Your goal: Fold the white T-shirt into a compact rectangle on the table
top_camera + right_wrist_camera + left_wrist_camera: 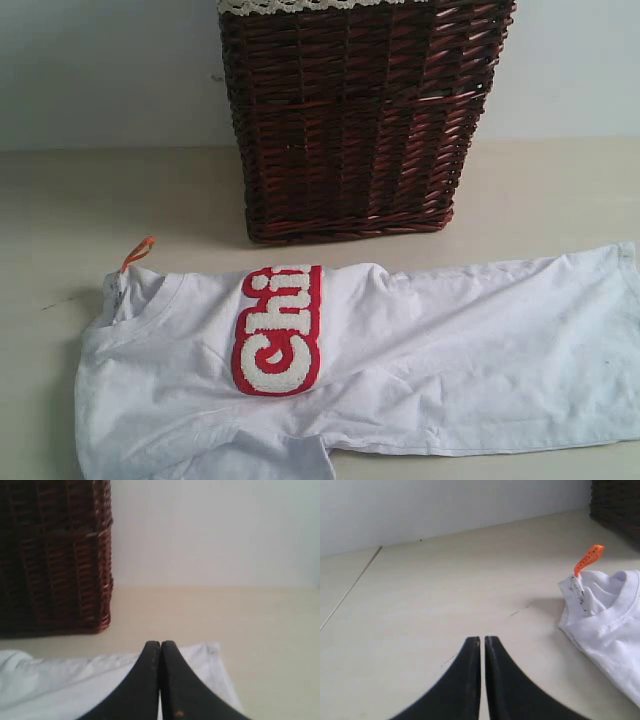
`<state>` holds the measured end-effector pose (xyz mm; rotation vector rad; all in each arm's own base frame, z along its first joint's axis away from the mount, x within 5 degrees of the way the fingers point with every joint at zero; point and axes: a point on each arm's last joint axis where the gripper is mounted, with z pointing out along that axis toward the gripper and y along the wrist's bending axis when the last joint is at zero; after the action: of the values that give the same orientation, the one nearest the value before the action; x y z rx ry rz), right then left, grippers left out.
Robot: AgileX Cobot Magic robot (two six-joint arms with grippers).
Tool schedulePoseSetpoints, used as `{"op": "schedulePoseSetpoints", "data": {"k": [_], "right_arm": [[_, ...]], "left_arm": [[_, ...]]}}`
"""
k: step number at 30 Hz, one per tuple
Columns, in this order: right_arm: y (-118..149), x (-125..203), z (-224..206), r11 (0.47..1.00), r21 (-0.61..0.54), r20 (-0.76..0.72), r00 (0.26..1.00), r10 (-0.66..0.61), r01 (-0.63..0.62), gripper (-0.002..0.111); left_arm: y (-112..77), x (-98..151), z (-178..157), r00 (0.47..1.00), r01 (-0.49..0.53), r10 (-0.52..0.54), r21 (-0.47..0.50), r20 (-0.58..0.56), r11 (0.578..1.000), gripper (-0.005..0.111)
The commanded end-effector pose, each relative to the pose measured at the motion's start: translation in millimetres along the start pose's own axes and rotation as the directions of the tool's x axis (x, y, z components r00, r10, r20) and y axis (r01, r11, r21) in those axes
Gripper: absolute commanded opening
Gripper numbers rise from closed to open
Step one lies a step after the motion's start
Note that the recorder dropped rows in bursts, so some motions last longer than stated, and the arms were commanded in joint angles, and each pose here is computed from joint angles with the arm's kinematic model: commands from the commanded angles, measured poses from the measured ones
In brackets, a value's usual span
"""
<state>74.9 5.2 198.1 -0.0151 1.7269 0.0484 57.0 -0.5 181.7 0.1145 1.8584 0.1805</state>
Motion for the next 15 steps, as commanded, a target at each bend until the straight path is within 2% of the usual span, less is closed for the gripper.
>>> {"op": "schedulePoseSetpoints", "data": {"k": [1, 6, 11, 12, 15], "right_arm": [[-2, 8, 7, 1.000, 0.013, -0.096, 0.995, 0.000, 0.001, 0.000], [1, 9, 7, 1.000, -0.019, -0.115, 0.993, 0.013, -0.016, 0.000], [-6, 6, 6, 0.998, 0.059, -0.070, 0.997, 0.018, -0.014, 0.000], [-6, 4, 4, 0.998, 0.060, -0.045, 0.999, 0.013, -0.010, 0.000], [-4, -7, -14, 0.994, 0.076, 0.151, 0.984, -0.089, 0.079, 0.000]], "left_arm": [[-0.1, 0, 0, 1.000, 0.007, -0.007, -0.002, 0.007, 1.000, 0.006], [-0.1, 0, 0, 1.000, 0.007, -0.007, -0.002, 0.007, 1.000, 0.006], [-0.1, 0, 0, 1.000, 0.007, -0.007, -0.002, 0.007, 1.000, 0.006], [-0.1, 0, 0, 1.000, 0.007, -0.007, -0.002, 0.007, 1.000, 0.006], [-0.1, 0, 0, 1.000, 0.007, -0.007, -0.002, 0.007, 1.000, 0.006]]}}
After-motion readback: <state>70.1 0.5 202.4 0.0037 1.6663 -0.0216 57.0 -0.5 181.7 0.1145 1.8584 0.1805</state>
